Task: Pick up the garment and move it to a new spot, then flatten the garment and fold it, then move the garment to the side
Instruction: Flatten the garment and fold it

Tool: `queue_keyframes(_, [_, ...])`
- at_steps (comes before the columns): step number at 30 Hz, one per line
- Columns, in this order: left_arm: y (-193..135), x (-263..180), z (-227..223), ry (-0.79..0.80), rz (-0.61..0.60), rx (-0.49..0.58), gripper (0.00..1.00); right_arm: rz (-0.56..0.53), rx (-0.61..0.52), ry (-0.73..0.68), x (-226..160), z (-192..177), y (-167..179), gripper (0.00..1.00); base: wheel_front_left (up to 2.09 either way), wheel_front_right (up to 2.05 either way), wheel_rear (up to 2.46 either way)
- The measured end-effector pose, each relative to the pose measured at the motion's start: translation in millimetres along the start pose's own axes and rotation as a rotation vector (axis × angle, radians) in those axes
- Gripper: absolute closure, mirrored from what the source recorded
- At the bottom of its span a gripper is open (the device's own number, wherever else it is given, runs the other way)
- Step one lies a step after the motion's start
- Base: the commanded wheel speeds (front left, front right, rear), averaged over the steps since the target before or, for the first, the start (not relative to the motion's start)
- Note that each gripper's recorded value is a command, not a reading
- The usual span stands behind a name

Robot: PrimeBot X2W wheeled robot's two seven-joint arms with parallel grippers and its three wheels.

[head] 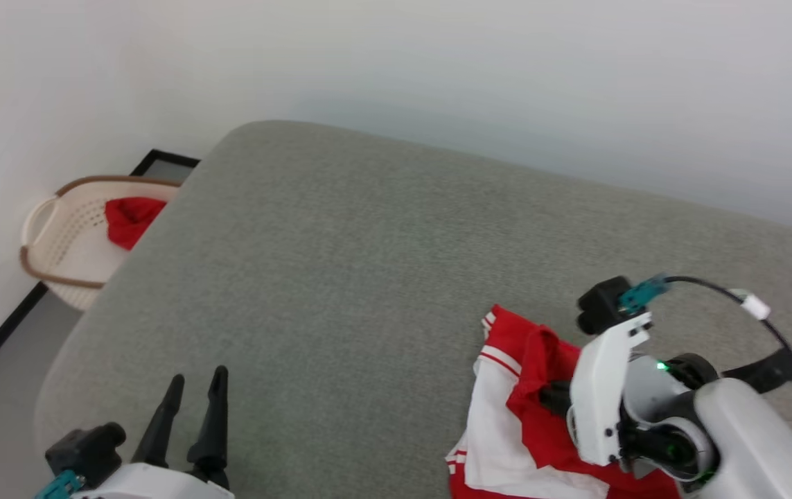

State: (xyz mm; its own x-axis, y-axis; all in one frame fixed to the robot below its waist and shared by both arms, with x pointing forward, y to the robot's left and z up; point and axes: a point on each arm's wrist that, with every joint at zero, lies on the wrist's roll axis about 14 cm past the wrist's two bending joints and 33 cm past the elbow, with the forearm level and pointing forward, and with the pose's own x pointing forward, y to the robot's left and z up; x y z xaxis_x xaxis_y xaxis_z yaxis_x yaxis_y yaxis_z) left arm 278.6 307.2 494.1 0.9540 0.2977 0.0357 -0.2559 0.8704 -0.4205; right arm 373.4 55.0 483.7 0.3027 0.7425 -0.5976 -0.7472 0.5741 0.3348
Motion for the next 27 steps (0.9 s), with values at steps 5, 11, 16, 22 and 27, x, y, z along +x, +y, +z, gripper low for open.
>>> queue_keyframes(5, [7, -4, 2, -0.007, 0.027, -0.006, 0.0, -0.017, -0.073, 0.054, 21, -6, 2, 1.0, 0.0, 0.0, 0.0])
queue_keyframes(11, [7, -1, 1, -0.007, 0.034, -0.015, 0.0, -0.059, -0.179, 0.096, 36, -16, -2, 1.0, 0.0, 0.0, 0.0])
queue_keyframes(16, [0, 5, 0, -0.005, 0.016, -0.019, 0.0, -0.048, -0.205, 0.086, 44, -15, 4, 0.9, 0.0, 0.0, 0.0])
queue_keyframes(22, [-5, 12, -1, 0.002, -0.005, -0.016, 0.0, -0.041, -0.22, 0.027, 41, -2, 6, 0.0, 0.0, 0.0, 0.0])
queue_keyframes(27, [-12, 19, -3, 0.007, -0.032, -0.012, 0.0, -0.036, -0.201, -0.042, 28, 11, 5, 0.0, 0.0, 0.0, 0.0])
